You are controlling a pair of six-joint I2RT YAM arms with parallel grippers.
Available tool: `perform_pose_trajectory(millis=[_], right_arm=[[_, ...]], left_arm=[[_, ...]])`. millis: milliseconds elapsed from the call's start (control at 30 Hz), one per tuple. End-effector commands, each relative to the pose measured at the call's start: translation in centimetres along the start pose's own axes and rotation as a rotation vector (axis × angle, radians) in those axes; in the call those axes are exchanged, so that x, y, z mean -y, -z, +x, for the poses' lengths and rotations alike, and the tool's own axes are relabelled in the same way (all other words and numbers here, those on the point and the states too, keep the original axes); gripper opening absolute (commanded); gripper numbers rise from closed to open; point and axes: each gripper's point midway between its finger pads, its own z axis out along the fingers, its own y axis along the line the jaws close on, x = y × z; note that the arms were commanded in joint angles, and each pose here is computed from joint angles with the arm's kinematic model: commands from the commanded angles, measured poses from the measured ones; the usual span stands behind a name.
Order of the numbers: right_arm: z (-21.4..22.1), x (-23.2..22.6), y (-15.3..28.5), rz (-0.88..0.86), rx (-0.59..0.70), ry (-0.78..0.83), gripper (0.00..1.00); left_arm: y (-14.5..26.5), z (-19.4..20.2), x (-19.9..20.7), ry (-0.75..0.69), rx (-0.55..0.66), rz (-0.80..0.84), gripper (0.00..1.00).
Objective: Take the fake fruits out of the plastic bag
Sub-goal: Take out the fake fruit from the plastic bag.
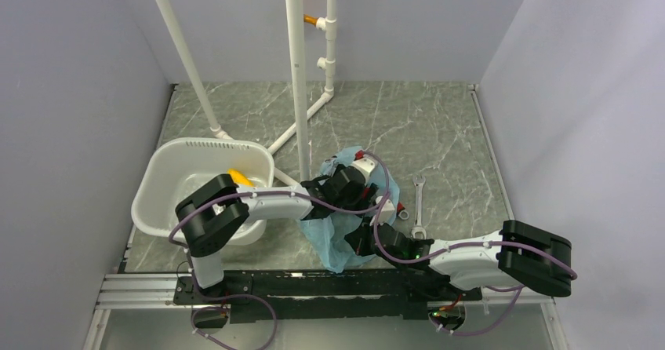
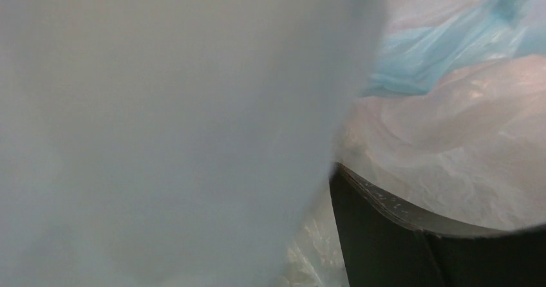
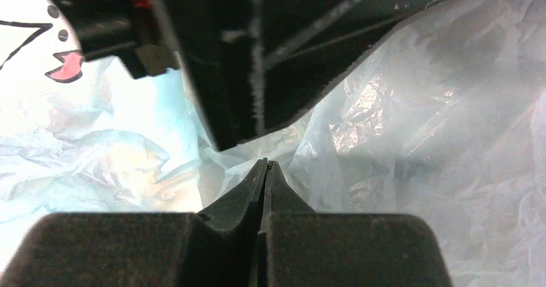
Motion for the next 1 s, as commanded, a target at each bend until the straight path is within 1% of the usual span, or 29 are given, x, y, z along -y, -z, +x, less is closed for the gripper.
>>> perform_pose_trajectory(millis=[0,100,267,333,500,600,733,967], right_arm=[[-0.8,-1.3,0.0,-0.045,0.03,-0.027,0.01],[-0.8,-1.3,0.0,-0.046,0.028,-0.025,0.0],[-0.8,-1.3,-0.1,-0.043,0.027,-0.024,0.0],[-0.8,-1.3,-0.1,-0.042,0.027,-0.023,0.01],[-0.7,-1.3,-0.2,-0.04,0.024,-0.02,0.0],[-0.7,-1.3,-0.2,-0.039,0.025,-0.023,0.0],[-0.8,-1.3,-0.1,-0.038,0.028,-0.026,0.0],[-0.8,-1.0,0.0,-0.035,0.031,-0.035,0.0]], left_arm=[[-0.8,-1.9,0.5,-0.021,0.044,0.018,0.81],[-1.1,-1.7,0.3,-0.028,0.041,0.03,0.77],[-0.7,-1.8,0.0,-0.04,0.03,0.031,0.57],[0.1,-2.0,0.1,-0.04,0.036,0.043,0.5],[2.8,-2.4,0.0,-0.022,0.046,0.074,0.37],[4.5,-2.0,0.3,-0.003,0.03,0.113,0.34],[7.0,-2.0,1.0,0.04,0.019,0.17,0.26],[11.8,-2.3,3.8,0.079,0.05,0.394,0.23]])
